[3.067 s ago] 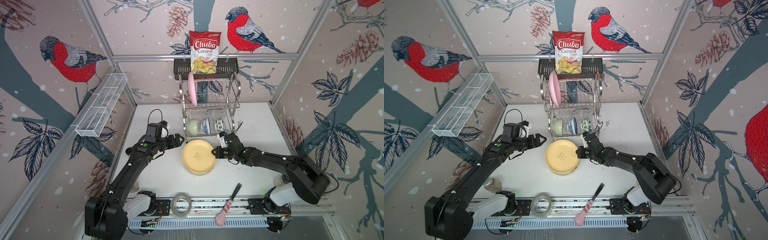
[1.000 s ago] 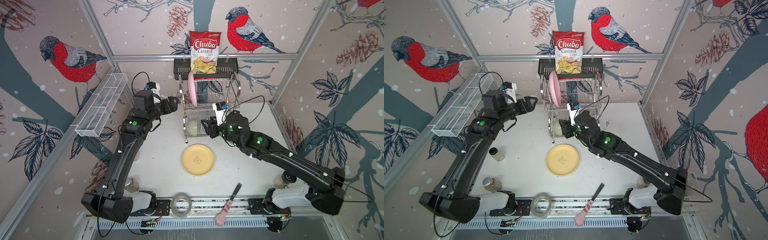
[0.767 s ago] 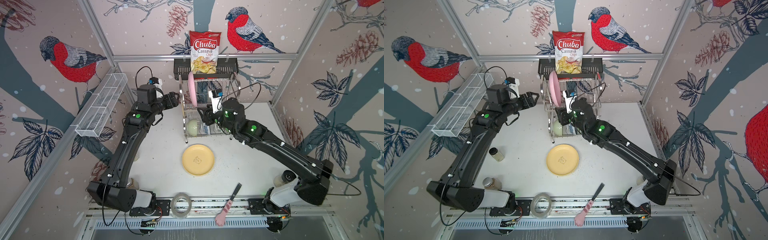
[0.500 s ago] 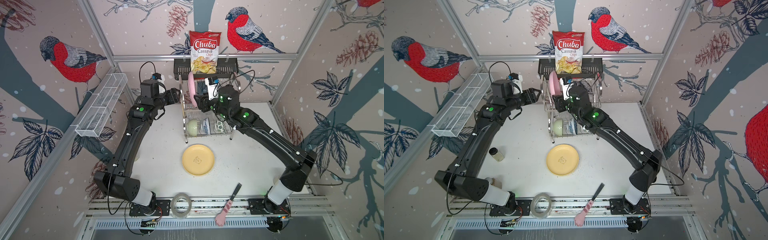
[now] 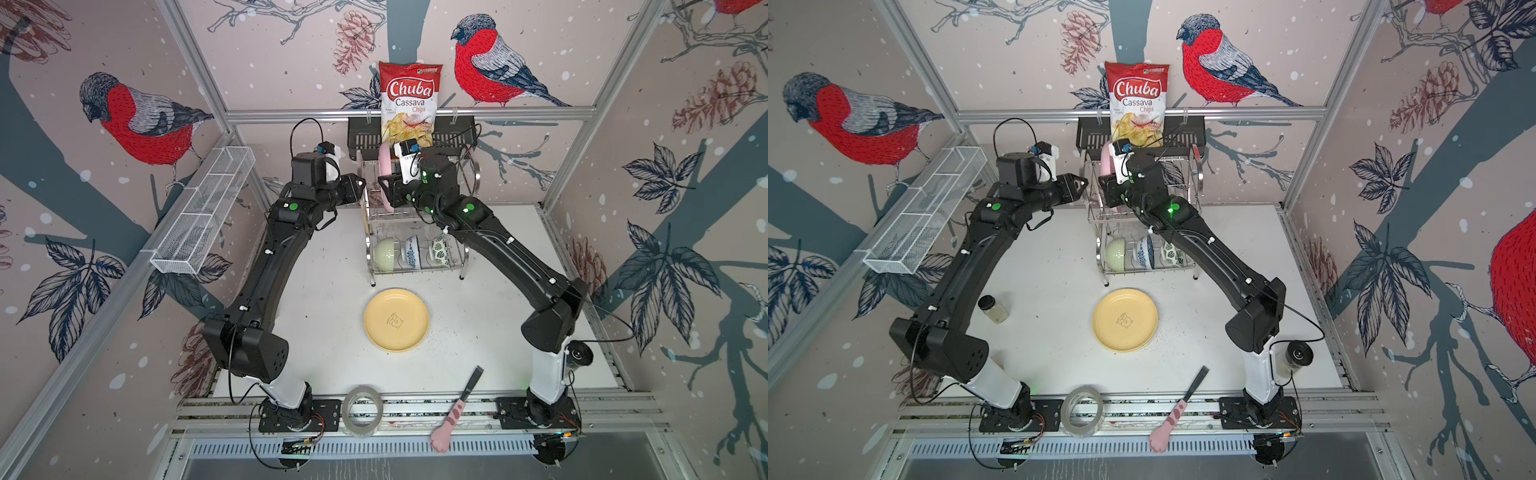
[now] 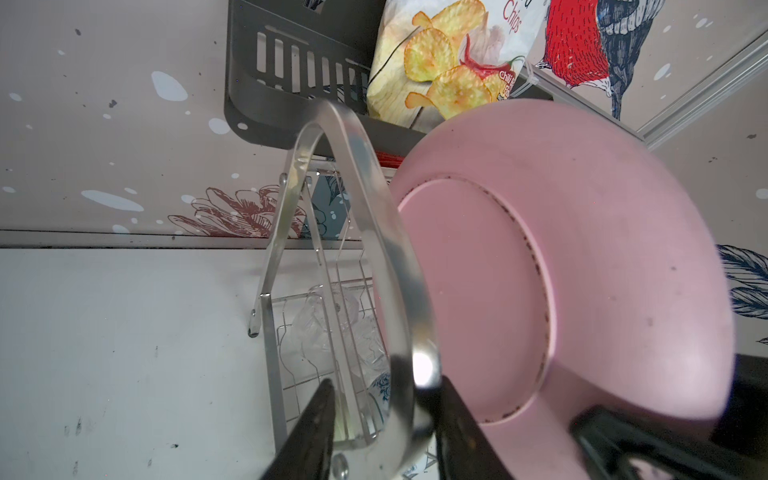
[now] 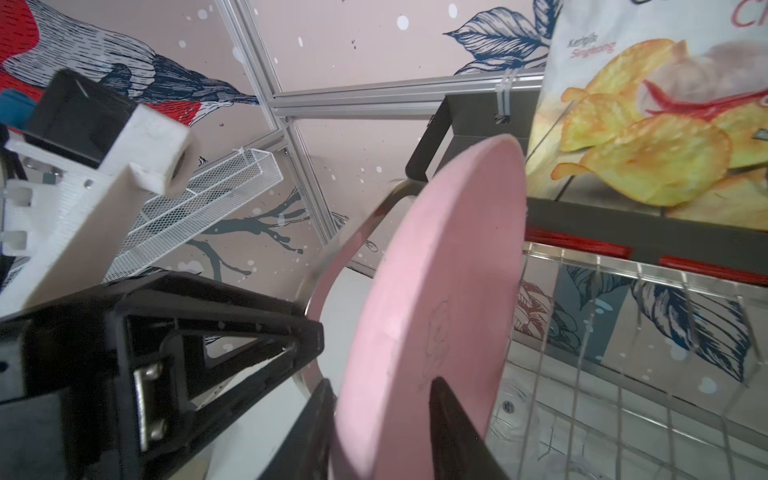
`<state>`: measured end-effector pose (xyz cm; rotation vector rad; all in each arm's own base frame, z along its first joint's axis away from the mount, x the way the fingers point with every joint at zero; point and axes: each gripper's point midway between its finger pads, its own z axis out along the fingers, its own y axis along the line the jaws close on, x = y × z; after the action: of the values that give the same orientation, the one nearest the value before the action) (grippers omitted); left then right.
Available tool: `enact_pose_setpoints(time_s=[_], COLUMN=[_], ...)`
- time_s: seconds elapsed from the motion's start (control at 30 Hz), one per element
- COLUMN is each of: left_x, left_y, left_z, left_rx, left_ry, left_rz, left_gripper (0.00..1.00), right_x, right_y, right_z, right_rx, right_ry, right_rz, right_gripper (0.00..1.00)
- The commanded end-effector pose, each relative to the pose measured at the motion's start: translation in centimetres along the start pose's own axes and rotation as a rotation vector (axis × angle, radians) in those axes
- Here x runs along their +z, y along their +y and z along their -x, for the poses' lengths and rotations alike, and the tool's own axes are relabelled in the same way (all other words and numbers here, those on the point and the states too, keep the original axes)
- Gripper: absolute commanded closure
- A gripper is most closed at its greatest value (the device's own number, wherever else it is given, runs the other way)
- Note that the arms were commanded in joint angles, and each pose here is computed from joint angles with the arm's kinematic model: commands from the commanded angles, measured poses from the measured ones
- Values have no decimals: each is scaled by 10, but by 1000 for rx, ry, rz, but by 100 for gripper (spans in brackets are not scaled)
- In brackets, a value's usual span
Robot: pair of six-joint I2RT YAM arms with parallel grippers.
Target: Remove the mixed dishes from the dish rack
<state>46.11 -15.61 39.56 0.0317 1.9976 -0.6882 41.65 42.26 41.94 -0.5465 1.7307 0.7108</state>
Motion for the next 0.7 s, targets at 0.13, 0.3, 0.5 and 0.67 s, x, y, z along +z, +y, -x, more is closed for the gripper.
enact_pose_setpoints(time_s=[0.13,0.3,0.5,0.67], left_x=[4,5,3,-3], left_y=[8,8,12,12], left_z=[2,0,-4,-5], left_rx=[7,7,7,4], left_ry=[-3,4,9,2], left_rz=[33,30,44,47], left_gripper=[74,75,75,71], right_x=[7,4,-9,-30], right_y=[6,10,15,21], right_z=[-3,3,21,44], right_rx=[-5,-8,-9,-19], right_ry=[7,-11,-52,-102], right_rz=[34,37,49,61], right_gripper=[80,91,97,98])
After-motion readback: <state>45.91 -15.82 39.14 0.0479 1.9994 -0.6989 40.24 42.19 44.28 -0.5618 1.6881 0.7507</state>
